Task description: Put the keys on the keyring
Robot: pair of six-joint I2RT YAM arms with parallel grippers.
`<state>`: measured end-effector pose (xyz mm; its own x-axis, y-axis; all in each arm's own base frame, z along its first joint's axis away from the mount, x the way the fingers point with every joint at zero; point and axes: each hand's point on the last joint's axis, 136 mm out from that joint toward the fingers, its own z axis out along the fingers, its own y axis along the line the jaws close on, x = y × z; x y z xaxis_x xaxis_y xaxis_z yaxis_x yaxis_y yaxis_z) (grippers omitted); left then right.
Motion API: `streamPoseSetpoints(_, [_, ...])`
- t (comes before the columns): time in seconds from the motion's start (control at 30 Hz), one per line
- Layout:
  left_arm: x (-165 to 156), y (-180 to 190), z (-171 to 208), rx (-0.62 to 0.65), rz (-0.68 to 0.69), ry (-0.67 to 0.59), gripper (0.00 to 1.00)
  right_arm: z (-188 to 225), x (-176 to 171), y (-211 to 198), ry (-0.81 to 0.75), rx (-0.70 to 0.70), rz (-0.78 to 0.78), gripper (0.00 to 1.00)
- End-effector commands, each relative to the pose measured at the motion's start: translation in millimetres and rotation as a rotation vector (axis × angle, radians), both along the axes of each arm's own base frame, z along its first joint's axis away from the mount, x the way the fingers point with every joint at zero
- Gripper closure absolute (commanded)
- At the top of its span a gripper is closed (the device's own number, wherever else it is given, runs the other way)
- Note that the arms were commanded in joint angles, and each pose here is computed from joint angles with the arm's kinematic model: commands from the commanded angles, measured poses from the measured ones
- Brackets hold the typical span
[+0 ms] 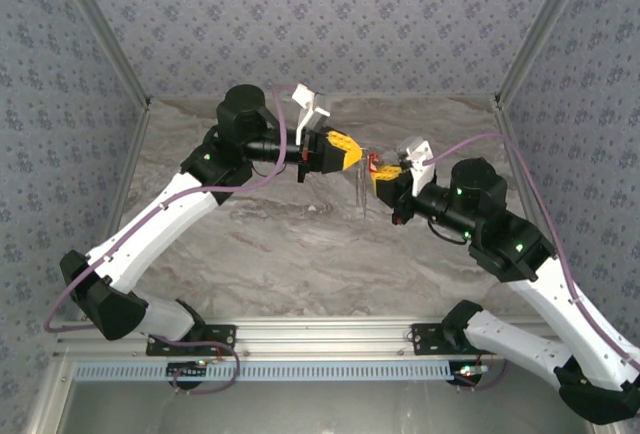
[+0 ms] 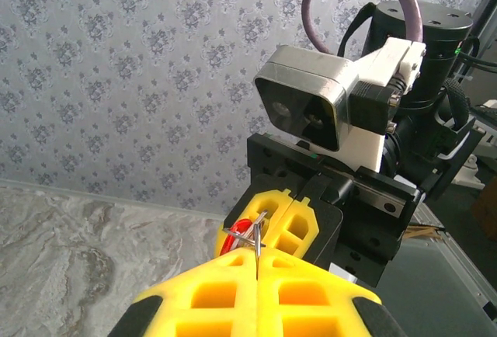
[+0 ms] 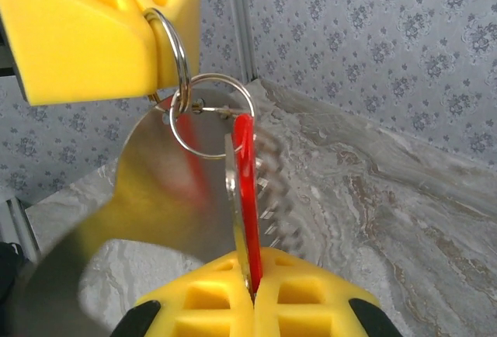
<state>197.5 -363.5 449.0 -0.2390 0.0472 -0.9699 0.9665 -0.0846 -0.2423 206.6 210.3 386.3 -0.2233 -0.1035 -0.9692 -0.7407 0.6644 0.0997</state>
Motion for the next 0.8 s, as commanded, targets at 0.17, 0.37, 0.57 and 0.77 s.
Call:
streamPoseSetpoints(0.17, [-10,6,15,-0.037,-0.017,-0.047,1.00,44,0,0,-0.073,0.036,0.008,1.00])
streamPoseSetpoints(0.37, [-10,5,14,-0.037,-0.017,-0.045,1.00,50,0,0,-0.083,0.037,0.009,1.00])
streamPoseSetpoints(0.57, [-8,5,12,-0.033,-0.008,-0.038,1.00,43,6,-1,-0.068,0.020,-0.010,1.00])
streamPoseSetpoints(0.77, [-1,9,5,-0.023,0.058,-0.034,0.55,29,19,-5,-0.020,-0.016,-0.048,1.00])
